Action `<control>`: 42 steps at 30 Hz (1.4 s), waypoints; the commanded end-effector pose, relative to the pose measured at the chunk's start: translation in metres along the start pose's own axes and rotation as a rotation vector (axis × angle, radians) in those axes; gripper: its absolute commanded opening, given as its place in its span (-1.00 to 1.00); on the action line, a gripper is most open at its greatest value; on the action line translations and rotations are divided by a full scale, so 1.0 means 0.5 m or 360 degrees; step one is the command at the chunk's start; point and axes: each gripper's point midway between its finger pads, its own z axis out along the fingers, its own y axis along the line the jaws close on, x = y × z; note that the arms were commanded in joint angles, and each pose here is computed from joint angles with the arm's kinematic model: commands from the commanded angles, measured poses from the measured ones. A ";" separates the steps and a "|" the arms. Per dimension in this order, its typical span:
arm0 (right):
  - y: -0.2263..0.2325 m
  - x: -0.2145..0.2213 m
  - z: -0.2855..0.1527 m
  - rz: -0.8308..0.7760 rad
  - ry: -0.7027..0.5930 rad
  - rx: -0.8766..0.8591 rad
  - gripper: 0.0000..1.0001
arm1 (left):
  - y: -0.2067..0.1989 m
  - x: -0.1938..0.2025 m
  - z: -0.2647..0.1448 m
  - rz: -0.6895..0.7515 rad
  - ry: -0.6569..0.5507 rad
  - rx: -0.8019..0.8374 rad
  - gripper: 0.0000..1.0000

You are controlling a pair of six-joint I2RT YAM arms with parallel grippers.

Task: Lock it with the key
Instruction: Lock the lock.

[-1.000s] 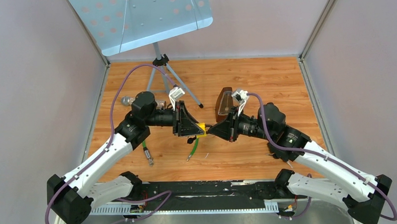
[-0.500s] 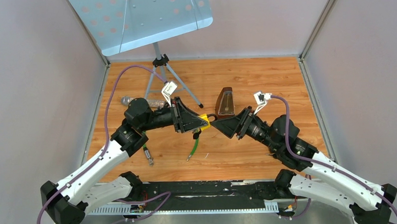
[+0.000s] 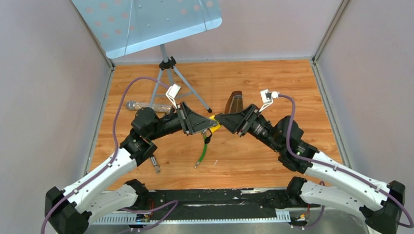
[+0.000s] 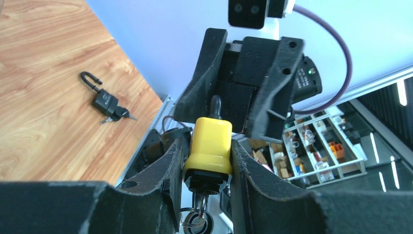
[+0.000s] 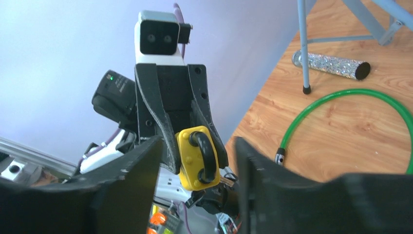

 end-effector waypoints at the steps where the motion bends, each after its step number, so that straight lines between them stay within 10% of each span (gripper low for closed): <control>1: 0.052 -0.060 0.013 0.0059 -0.0195 -0.0109 -0.23 | -0.077 -0.042 -0.010 0.0000 -0.0149 0.0170 -1.00; 12: 0.049 -0.041 0.040 0.0103 -0.0168 -0.0170 -0.89 | -0.082 -0.049 -0.015 -0.0094 -0.0205 0.0211 -1.00; 18: 0.053 -0.057 0.036 0.0093 -0.0199 -0.0129 -1.00 | -0.066 -0.040 -0.015 -0.0012 -0.0147 0.0101 0.28; 22: 0.078 -0.088 0.015 0.0049 -0.0261 -0.0146 -1.00 | -0.062 -0.040 -0.025 0.0129 -0.0133 0.0044 0.54; 42: 0.136 -0.109 -0.050 0.0016 -0.0218 -0.0219 -1.00 | -0.117 0.014 -0.034 0.0513 0.0296 0.0335 0.35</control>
